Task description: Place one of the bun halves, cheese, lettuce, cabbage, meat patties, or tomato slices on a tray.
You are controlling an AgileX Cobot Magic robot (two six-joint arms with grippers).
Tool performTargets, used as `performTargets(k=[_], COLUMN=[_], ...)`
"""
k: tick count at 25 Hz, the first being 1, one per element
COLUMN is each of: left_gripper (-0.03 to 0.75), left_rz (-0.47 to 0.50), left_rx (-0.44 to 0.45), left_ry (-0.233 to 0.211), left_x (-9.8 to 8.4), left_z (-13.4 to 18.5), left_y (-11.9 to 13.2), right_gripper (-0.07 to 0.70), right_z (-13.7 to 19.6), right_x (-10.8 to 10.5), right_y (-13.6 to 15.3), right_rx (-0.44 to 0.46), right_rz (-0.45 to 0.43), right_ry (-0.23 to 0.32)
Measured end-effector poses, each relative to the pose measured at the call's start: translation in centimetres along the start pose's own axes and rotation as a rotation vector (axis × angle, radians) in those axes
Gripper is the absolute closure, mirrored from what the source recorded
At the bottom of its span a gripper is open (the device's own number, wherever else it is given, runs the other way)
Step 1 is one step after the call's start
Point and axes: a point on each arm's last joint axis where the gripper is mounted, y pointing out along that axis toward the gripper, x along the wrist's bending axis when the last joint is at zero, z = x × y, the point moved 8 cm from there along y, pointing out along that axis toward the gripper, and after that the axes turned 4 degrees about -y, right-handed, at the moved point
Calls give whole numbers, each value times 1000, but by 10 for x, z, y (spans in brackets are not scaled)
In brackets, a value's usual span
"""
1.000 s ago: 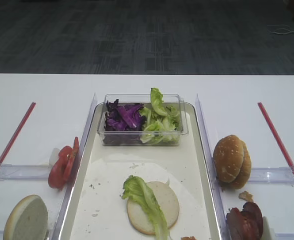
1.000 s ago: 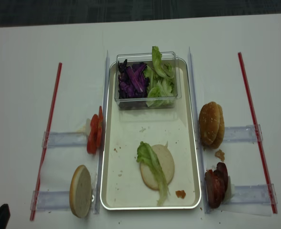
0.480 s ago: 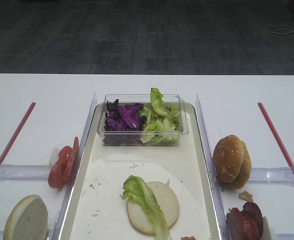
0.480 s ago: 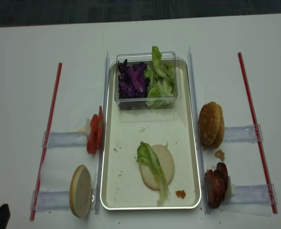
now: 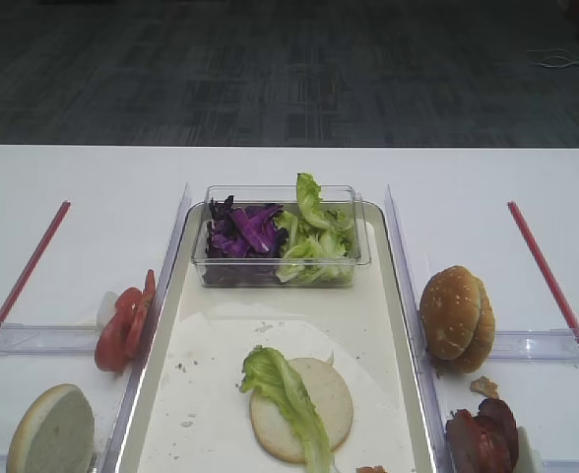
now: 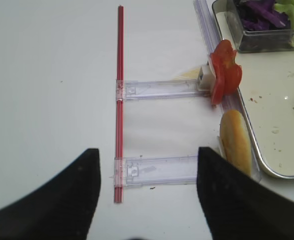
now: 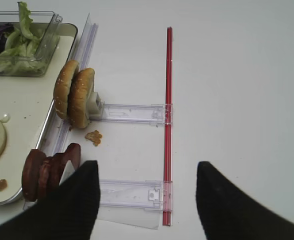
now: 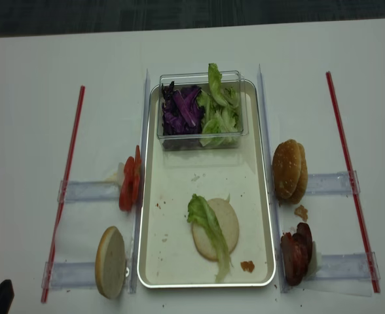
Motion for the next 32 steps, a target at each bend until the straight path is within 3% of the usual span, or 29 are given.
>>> performTargets(k=[32], left_gripper=[315], left_rz=[0], left_rx=[0], left_ry=[0], left_x=[0], left_z=[0], left_y=[0], right_gripper=[162], right_z=[0], right_x=[0], right_y=[0], right_rx=[0], right_rz=[0], right_ry=[0])
